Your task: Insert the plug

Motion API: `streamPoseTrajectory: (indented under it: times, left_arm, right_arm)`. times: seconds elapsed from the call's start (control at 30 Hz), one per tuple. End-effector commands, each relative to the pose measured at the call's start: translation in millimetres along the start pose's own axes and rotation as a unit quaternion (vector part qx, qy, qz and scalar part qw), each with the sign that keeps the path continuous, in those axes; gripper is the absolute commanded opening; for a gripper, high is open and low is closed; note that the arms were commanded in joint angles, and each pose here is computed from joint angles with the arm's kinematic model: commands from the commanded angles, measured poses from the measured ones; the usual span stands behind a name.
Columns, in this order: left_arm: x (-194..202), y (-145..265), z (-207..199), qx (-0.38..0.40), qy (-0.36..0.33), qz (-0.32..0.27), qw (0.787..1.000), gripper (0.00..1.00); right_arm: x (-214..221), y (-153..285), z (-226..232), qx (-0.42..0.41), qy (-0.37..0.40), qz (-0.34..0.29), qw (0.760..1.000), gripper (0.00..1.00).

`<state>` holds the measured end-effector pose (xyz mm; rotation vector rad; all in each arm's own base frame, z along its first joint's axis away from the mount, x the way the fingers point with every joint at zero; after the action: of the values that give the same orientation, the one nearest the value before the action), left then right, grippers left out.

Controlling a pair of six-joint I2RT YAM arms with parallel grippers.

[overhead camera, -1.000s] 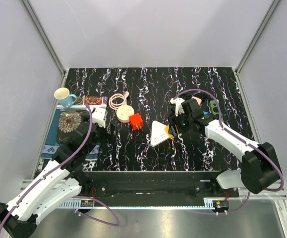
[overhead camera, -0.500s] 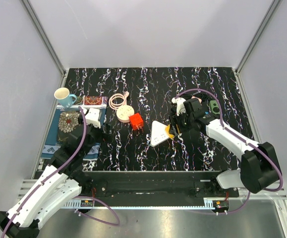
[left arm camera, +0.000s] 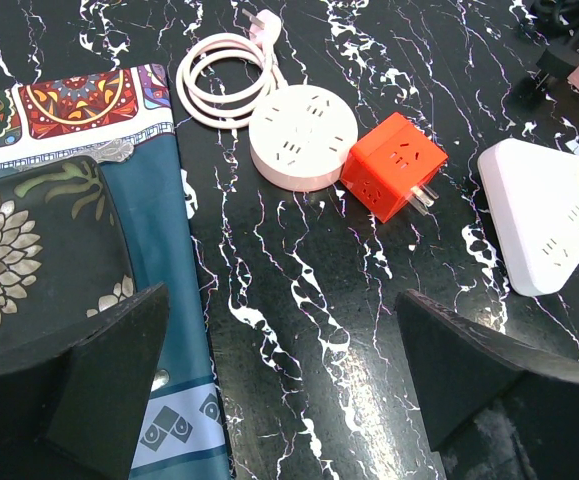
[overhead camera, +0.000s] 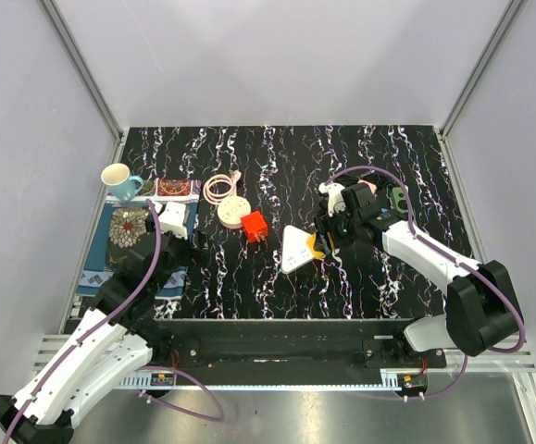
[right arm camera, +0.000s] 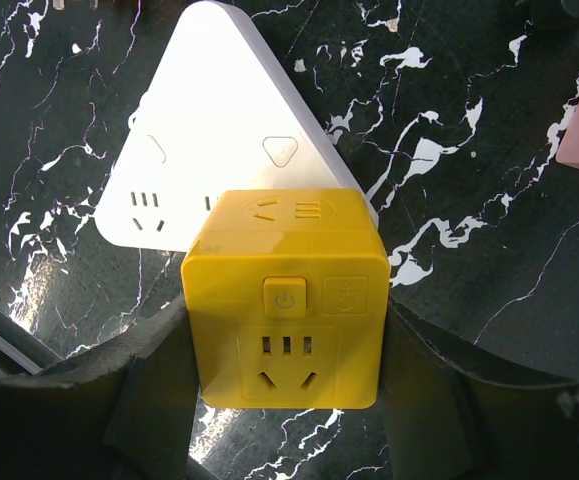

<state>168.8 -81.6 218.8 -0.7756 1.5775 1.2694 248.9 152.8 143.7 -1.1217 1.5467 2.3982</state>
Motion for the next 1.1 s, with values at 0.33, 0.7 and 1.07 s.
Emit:
streamPoseTrajectory:
  times: [0.33, 0.7, 1.07]
  left_arm:
    - [-9.8, -0.7, 2.3, -0.008, 0.001, -0.031, 0.999, 0.99]
    - [-9.4, -0.7, 2.6, -0.008, 0.000, -0.031, 0.999, 0.99]
    - [-9.5, -0.7, 2.9, -0.008, 0.001, -0.031, 0.999, 0.99]
  right_arm:
    - [-23.8, 3.8, -3.8, 0.017, 0.016, -0.054, 0.998, 0.00]
    - [-11.4, -7.7, -3.3, -0.004, 0.019, -0.026, 0.999, 0.00]
    - [-0.9, -12.2, -4.5, -0.007, 0.027, 0.001, 1.000, 0.00]
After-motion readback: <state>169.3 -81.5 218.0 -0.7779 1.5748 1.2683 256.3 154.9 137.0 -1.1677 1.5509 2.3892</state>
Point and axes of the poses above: each gripper's point midway between its finger pads, its own y axis back along the fingers, its own z axis along the line the jaws close on, x = y × z, the point moved 7 cm from there along y, back along the fingers, and after that the axes turned 1 degree about -y, right-handed, at the moved point
